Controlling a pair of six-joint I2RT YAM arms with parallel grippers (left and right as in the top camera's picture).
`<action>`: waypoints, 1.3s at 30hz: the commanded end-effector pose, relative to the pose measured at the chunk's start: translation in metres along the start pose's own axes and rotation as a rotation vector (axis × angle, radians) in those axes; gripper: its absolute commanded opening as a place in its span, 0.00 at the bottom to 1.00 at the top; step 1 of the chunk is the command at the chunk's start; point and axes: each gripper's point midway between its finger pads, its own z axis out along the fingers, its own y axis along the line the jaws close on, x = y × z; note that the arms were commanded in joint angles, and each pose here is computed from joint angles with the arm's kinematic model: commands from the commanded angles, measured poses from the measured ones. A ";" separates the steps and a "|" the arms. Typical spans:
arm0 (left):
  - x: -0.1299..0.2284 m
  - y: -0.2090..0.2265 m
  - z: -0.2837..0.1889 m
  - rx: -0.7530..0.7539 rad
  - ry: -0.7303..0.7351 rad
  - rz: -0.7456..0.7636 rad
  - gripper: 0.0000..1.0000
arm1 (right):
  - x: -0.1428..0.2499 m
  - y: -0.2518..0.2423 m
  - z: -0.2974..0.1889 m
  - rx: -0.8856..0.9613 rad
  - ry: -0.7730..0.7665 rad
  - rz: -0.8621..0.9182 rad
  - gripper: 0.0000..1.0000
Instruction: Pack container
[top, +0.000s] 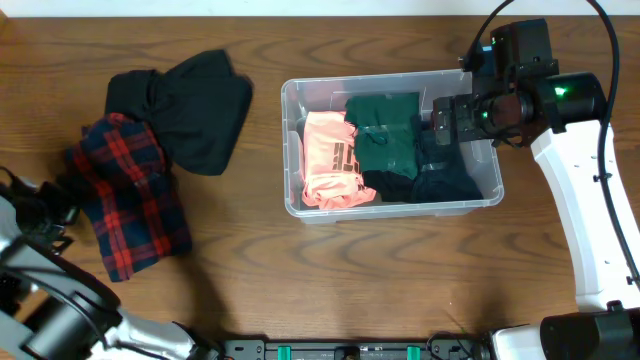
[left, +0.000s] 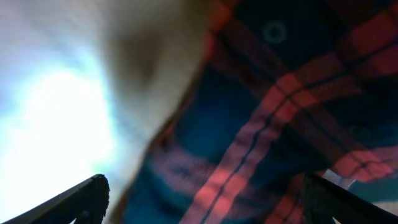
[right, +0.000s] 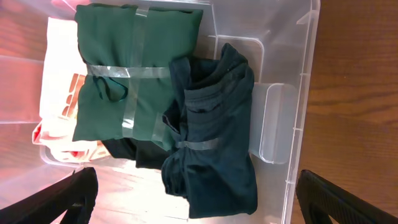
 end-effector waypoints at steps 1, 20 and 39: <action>0.006 -0.023 0.020 0.173 0.075 0.111 0.98 | 0.000 -0.006 0.003 0.017 0.001 -0.006 0.99; 0.021 -0.041 0.047 0.357 0.196 0.076 0.25 | 0.002 -0.005 0.003 0.012 0.010 -0.003 0.99; 0.080 -0.181 -0.152 0.639 -0.184 0.401 0.06 | -0.006 -0.045 -0.055 0.181 -0.163 0.112 0.99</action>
